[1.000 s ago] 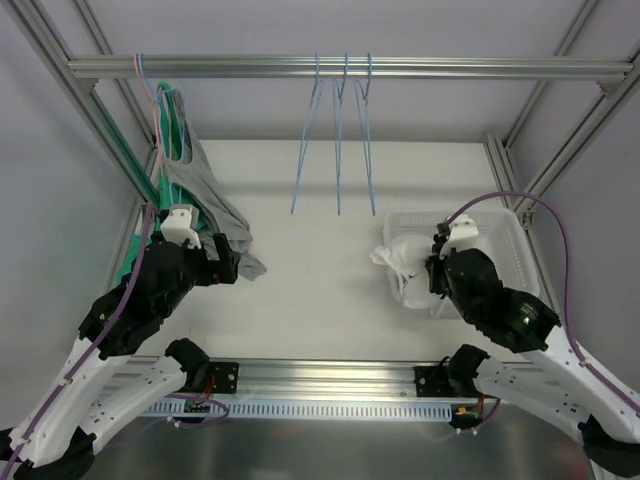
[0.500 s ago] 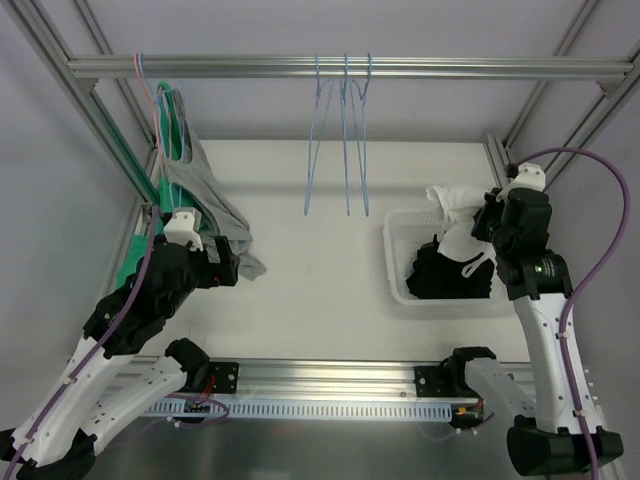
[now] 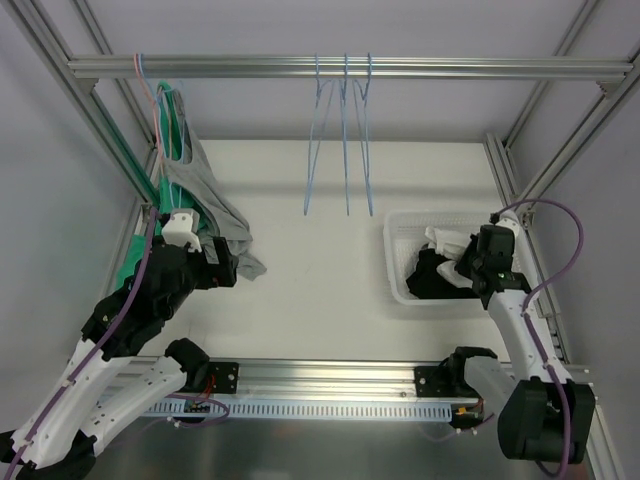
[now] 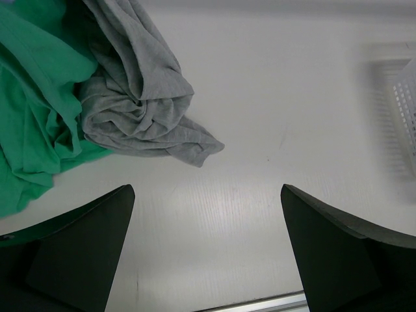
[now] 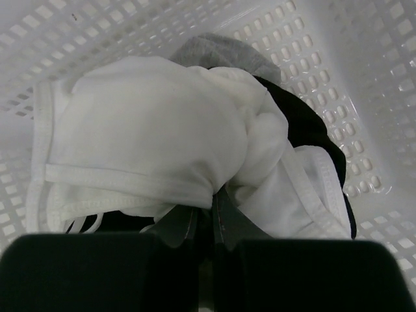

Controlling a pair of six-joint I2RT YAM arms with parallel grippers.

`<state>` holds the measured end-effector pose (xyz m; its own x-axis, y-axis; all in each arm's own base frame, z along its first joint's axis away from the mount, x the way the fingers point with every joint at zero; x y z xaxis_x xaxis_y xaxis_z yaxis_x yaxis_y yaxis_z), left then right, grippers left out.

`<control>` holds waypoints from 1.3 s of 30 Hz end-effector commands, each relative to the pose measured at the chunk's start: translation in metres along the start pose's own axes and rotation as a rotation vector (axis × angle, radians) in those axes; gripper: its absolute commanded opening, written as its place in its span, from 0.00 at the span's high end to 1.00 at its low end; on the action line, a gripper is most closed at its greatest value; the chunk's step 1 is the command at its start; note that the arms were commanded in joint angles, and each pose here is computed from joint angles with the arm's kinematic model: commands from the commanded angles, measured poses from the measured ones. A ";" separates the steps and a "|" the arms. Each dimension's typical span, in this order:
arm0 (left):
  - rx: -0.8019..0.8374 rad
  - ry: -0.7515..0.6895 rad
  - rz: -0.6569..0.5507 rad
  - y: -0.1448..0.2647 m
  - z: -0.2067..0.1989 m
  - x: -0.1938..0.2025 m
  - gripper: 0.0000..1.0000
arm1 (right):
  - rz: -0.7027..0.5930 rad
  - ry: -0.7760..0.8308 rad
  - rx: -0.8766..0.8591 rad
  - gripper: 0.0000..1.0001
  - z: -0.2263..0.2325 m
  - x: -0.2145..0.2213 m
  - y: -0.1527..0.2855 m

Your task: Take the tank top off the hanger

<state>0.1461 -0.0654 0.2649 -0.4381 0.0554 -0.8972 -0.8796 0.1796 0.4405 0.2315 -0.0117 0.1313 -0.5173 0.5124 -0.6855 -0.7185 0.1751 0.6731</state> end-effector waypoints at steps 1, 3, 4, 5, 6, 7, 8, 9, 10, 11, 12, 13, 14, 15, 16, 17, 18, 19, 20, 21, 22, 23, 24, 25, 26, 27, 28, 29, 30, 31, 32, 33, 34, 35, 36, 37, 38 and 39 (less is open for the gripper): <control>-0.018 -0.002 -0.007 -0.001 0.003 0.001 0.01 | 0.032 -0.052 0.031 1.00 -0.004 0.006 -0.019; -0.023 0.004 -0.005 -0.002 0.003 0.000 0.01 | 0.065 -0.051 0.051 1.00 -0.006 0.009 -0.024; -0.027 0.006 0.001 -0.002 0.003 0.000 0.01 | 0.070 -0.055 0.046 0.94 -0.004 0.008 -0.023; -0.034 0.013 0.008 -0.004 0.003 0.000 0.01 | 0.071 -0.059 0.038 0.87 -0.003 0.007 -0.020; -0.027 0.016 0.015 -0.005 0.002 0.001 0.01 | 0.058 -0.065 0.025 0.80 -0.001 0.004 -0.016; -0.025 0.024 0.015 -0.005 0.001 0.000 0.01 | 0.005 -0.068 -0.011 0.73 0.005 -0.009 -0.005; -0.027 0.027 0.022 -0.007 0.001 -0.001 0.01 | -0.008 -0.064 -0.011 0.67 0.005 -0.014 0.003; -0.025 0.035 0.019 -0.006 0.000 -0.003 0.01 | -0.029 -0.061 -0.010 0.58 0.006 -0.021 0.010; -0.025 0.048 0.017 -0.006 -0.001 -0.005 0.01 | -0.073 -0.059 0.002 0.44 0.007 -0.036 0.025; -0.023 0.052 0.025 -0.007 -0.002 -0.005 0.01 | -0.093 -0.051 0.016 0.39 0.007 -0.044 0.031; -0.022 0.062 0.026 -0.007 -0.003 -0.007 0.01 | -0.106 -0.035 0.032 0.33 0.006 -0.050 0.036; -0.020 0.080 0.018 -0.007 -0.004 -0.011 0.01 | -0.124 -0.023 0.058 0.28 0.004 -0.056 0.040; -0.029 0.086 0.032 -0.010 -0.005 -0.012 0.01 | -0.130 -0.012 0.067 0.27 0.005 -0.065 0.047; -0.034 0.096 0.032 -0.011 -0.006 -0.015 0.01 | -0.129 0.004 0.074 0.26 0.005 -0.068 0.051; -0.037 0.111 0.036 -0.013 -0.008 -0.017 0.01 | -0.118 0.008 0.080 0.24 0.005 -0.069 0.054; -0.049 0.108 0.062 -0.020 -0.010 -0.018 0.01 | -0.138 0.008 0.067 0.23 0.007 -0.075 0.061; -0.058 0.115 0.062 -0.022 -0.011 -0.022 0.01 | -0.146 0.011 0.062 0.22 0.008 -0.077 0.065; -0.070 0.132 0.064 -0.024 -0.012 -0.026 0.01 | -0.147 0.017 0.050 0.12 0.009 -0.078 0.070; -0.117 0.134 0.070 -0.032 -0.010 -0.028 0.01 | -0.154 0.023 0.038 0.10 0.010 -0.080 0.075; -0.142 0.142 0.059 -0.034 -0.008 -0.032 0.01 | -0.185 0.027 0.017 0.09 0.014 -0.091 0.088; -0.167 0.154 0.050 -0.036 -0.006 -0.036 0.01 | -0.152 0.071 -0.011 0.06 0.016 -0.088 0.096; -0.188 0.154 0.058 -0.040 -0.004 -0.037 0.01 | -0.143 0.092 -0.047 0.02 0.020 -0.088 0.103; -0.187 0.167 0.048 -0.041 -0.004 -0.043 0.01 | -0.166 0.109 -0.100 0.00 0.027 -0.094 0.118; -0.204 0.177 0.046 -0.043 0.001 -0.046 0.02 | -0.150 0.141 -0.132 0.00 0.031 -0.090 0.126; -0.203 0.176 0.056 -0.046 0.003 -0.047 0.01 | -0.147 0.184 -0.177 0.01 0.039 -0.086 0.136; -0.182 0.169 0.060 -0.046 0.003 -0.051 0.01 | -0.187 0.205 -0.203 0.00 0.042 -0.092 0.154; -0.175 0.171 0.058 -0.045 0.005 -0.053 0.02 | -0.164 0.239 -0.206 0.01 0.038 -0.086 0.163; -0.173 0.181 0.037 -0.039 0.010 -0.056 0.01 | -0.172 0.290 -0.229 0.00 0.039 -0.084 0.174; -0.159 0.176 0.028 -0.034 0.010 -0.055 0.01 | -0.184 0.309 -0.238 0.01 0.037 -0.083 0.183; -0.153 0.153 0.019 -0.029 0.012 -0.054 0.01 | -0.200 0.325 -0.244 0.01 0.029 -0.080 0.200; -0.150 0.153 -0.010 -0.018 0.015 -0.053 0.01 | -0.207 0.350 -0.251 0.00 0.025 -0.078 0.208; -0.158 0.147 -0.007 -0.014 0.017 -0.049 0.01 | -0.209 0.368 -0.248 0.01 0.020 -0.076 0.214; -0.185 0.139 0.011 -0.009 0.022 -0.042 0.01 | -0.220 0.380 -0.221 0.01 0.008 -0.071 0.222; -0.188 0.135 0.011 -0.006 0.025 -0.034 0.01 | -0.255 0.371 -0.140 0.00 -0.005 -0.072 0.221; -0.184 0.124 0.015 -0.004 0.025 -0.029 0.01 | -0.254 0.369 -0.156 0.00 -0.008 -0.066 0.222; -0.185 0.107 0.022 -0.005 0.027 -0.023 0.01 | -0.276 0.365 -0.127 0.00 -0.015 -0.065 0.222; -0.185 0.101 0.012 -0.002 0.028 -0.020 0.01 | -0.297 0.363 -0.138 0.01 -0.021 -0.058 0.223; -0.182 0.087 0.032 -0.005 0.028 -0.011 0.01 | -0.311 0.360 -0.142 0.01 -0.024 -0.056 0.225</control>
<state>0.1665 -0.0441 0.2954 -0.4158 -0.1066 -0.9032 -0.9088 0.0113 0.4170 0.1043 -0.0060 0.3372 -0.3211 0.1875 -0.9283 -0.9397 0.0590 0.3369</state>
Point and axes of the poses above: each gripper's point midway between its finger pads, its own y axis back along the fingers, its own z axis along the line the jaws close on, x = y × z, the point moved 5 cm from there along y, back along the fingers, and after that the axes turned 9 degrees about -y, right-handed, at the moved point
